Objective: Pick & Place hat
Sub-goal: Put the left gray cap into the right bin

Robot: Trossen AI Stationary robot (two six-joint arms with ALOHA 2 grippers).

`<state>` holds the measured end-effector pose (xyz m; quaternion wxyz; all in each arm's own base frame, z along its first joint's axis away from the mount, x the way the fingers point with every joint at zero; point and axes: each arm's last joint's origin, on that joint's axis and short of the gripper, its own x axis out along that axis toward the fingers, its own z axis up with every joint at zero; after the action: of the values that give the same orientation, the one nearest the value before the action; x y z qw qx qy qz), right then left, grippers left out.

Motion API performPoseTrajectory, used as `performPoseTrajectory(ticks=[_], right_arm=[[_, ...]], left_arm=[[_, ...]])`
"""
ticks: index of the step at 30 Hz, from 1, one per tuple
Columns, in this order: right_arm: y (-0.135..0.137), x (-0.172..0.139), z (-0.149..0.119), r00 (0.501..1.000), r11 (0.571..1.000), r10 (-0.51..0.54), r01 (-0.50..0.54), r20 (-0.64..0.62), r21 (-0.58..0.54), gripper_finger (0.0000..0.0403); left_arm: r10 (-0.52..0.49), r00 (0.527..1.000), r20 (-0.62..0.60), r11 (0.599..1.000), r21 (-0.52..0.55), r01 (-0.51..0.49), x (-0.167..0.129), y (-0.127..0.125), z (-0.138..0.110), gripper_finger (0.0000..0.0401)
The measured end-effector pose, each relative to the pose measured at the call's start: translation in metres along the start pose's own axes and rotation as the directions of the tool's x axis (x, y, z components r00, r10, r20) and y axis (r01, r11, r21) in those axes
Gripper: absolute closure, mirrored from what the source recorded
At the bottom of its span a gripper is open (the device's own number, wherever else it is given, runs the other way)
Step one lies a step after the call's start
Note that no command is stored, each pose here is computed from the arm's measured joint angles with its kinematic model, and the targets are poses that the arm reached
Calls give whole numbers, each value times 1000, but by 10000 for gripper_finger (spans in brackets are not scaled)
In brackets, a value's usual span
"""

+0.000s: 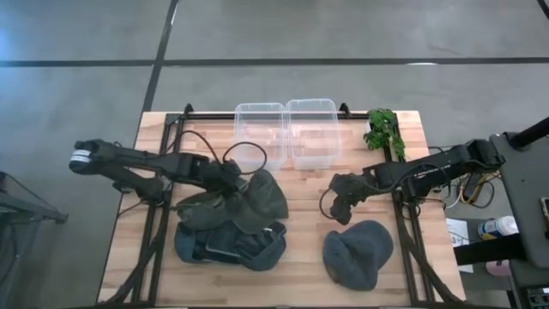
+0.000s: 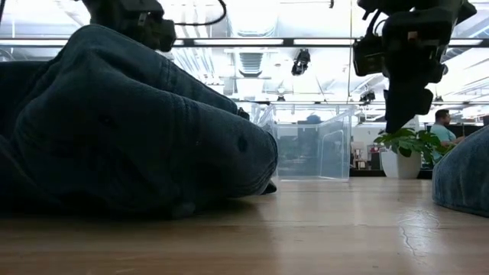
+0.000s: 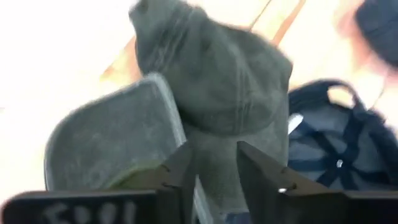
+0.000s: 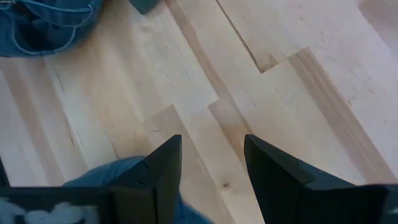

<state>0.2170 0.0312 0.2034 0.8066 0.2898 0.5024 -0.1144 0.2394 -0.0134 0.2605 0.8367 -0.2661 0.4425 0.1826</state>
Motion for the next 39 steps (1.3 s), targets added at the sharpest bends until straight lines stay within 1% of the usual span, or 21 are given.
performPoseTrajectory(ticks=[3,5,7,10,12,15,17,19,20,23,25,27,29,30,31,32,33,35,37,38,39], right_arm=[[-2,1,-1,1000,1000,-18,18,6,-1,234],[-2,1,-1,1000,1000,-18,18,7,-1,234],[-2,2,-1,1000,1000,-18,18,7,-2,234],[-2,2,-1,1000,1000,-15,15,10,-1,234],[-1,2,-1,1000,1000,-13,13,13,-1,234],[-1,2,0,1000,1000,-4,4,22,-1,234],[0,2,1,999,1000,6,-6,33,-6,234],[3,1,4,998,999,30,-29,58,-18,234],[4,1,5,996,999,47,-45,70,-24,234],[10,-2,13,983,991,133,-131,130,-24,238],[12,-5,21,960,974,223,-228,168,7,242],[12,-11,32,925,941,314,-333,214,58,247],[11,-17,45,876,886,392,-442,282,139,252],[9,-21,52,845,843,428,-501,319,195,254],[6,-25,60,812,791,464,-559,353,248,255],[3,-30,68,772,734,499,-618,393,283,255],[1,-34,75,730,681,524,-669,439,298,256],[-4,-43,88,646,600,550,-746,528,288,255],[-9,-51,97,580,545,560,-796,592,264,252],[-11,-53,100,563,528,558,-808,609,262,249],[-12,-55,102,560,520,554,-810,616,269,247]], left_arm=[[35,999,-35,999,5,-35,11,0,-2,243],[42,997,-70,999,10,-41,18,-1,-4,230],[63,992,-106,998,18,-61,25,0,-7,226],[145,971,-191,989,49,-138,39,4,-13,227],[182,961,-209,983,68,-172,45,5,-15,233],[198,955,-222,978,110,-177,51,3,-16,267],[194,956,-218,977,130,-168,50,-1,-16,311],[173,964,-200,979,143,-146,44,-6,-13,366],[159,971,-181,980,147,-134,38,-10,-11,382],[155,983,-94,970,203,-134,12,-27,-9,391],[177,984,20,944,278,-175,-17,-44,-10,394],[224,957,184,889,364,-278,-45,-60,-13,394],[249,900,358,803,443,-398,-67,-75,-16,394],[252,859,446,756,463,-462,-76,-82,-15,394],[252,823,509,717,472,-512,-83,-88,-14,394],[266,782,564,665,480,-573,-86,-93,-11,394],[278,756,593,607,501,-617,-87,-98,-9,394],[309,721,621,471,558,-683,-80,-106,-4,393],[341,701,626,343,612,-713,-68,-113,1,393],[349,699,624,303,631,-715,-63,-117,4,393],[352,698,623,275,644,-714,-60,-121,5,393]])
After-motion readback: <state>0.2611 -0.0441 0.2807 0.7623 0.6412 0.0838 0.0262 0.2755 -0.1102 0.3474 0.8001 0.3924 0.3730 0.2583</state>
